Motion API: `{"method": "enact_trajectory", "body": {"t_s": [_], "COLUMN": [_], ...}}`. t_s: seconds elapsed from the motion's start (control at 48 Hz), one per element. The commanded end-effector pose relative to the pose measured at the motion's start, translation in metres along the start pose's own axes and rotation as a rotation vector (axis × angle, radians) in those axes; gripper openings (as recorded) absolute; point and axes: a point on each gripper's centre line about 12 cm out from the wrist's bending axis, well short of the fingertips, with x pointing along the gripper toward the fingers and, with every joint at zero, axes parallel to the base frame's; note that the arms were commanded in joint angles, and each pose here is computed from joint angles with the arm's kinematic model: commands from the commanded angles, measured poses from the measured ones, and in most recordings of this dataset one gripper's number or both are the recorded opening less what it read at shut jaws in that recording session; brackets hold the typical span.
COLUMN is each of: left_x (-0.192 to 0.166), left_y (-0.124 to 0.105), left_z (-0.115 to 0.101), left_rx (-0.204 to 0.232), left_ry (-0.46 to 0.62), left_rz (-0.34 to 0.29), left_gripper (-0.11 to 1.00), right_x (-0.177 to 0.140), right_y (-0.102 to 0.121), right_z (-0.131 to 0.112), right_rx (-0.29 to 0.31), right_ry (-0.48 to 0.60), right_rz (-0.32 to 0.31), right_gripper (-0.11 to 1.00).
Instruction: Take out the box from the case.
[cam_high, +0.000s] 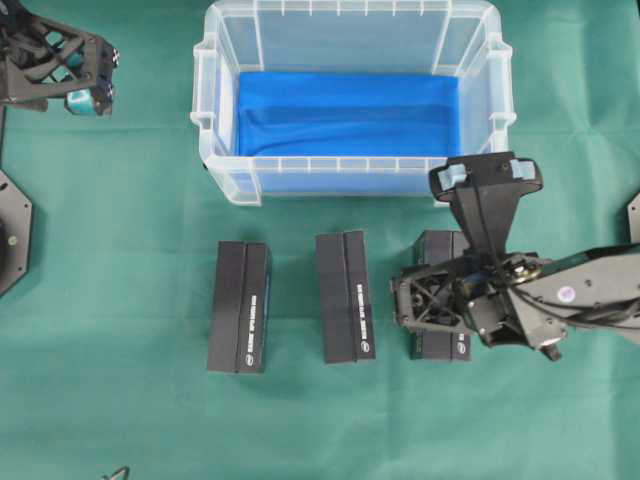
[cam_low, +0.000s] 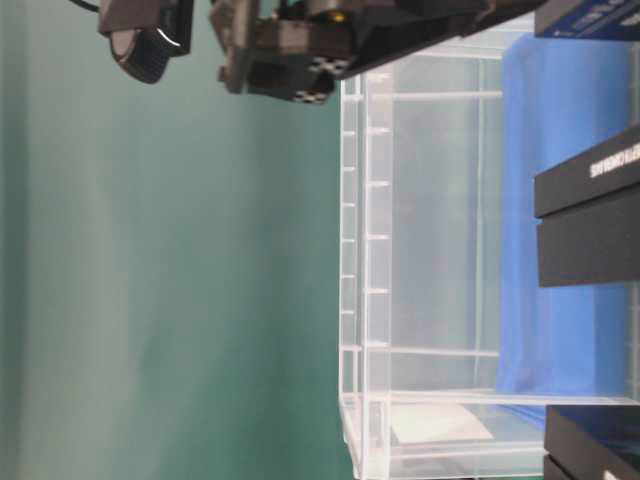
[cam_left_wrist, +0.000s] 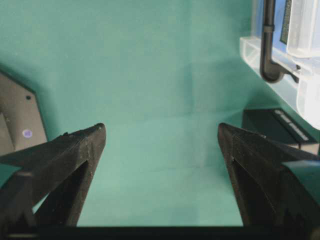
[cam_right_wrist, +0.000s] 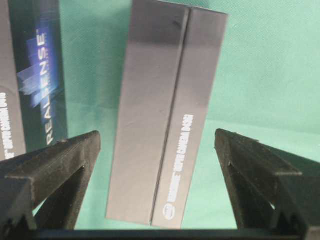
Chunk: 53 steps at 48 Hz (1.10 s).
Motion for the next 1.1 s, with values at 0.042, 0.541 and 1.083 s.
{"method": "enact_trajectory", "body": {"t_s": [0.042, 0.541, 1.083], "left_x": [-0.006, -0.006, -0.006], "left_y": [-0.002, -0.004, -0.004], "left_z": [0.0, 0.001, 0.001], "left_rx": [0.001, 0.0, -0.004], "left_ry": [-0.007, -0.012, -0.011], "left_rz": [-0.022, -0.029, -0.032], "left_gripper": [0.96, 0.96, 0.96], "right_x": [-0.023, -0.113, -0.129], "right_y": [0.006, 0.008, 0.003], "right_z": [0.004, 0.027, 0.032], "right_rx": [0.015, -0.012, -0.028], "right_ry": [0.021, 0.001, -0.008], "right_rz": [0.057, 0.071, 0.052], "right_gripper": [0.92, 0.92, 0.92]}}
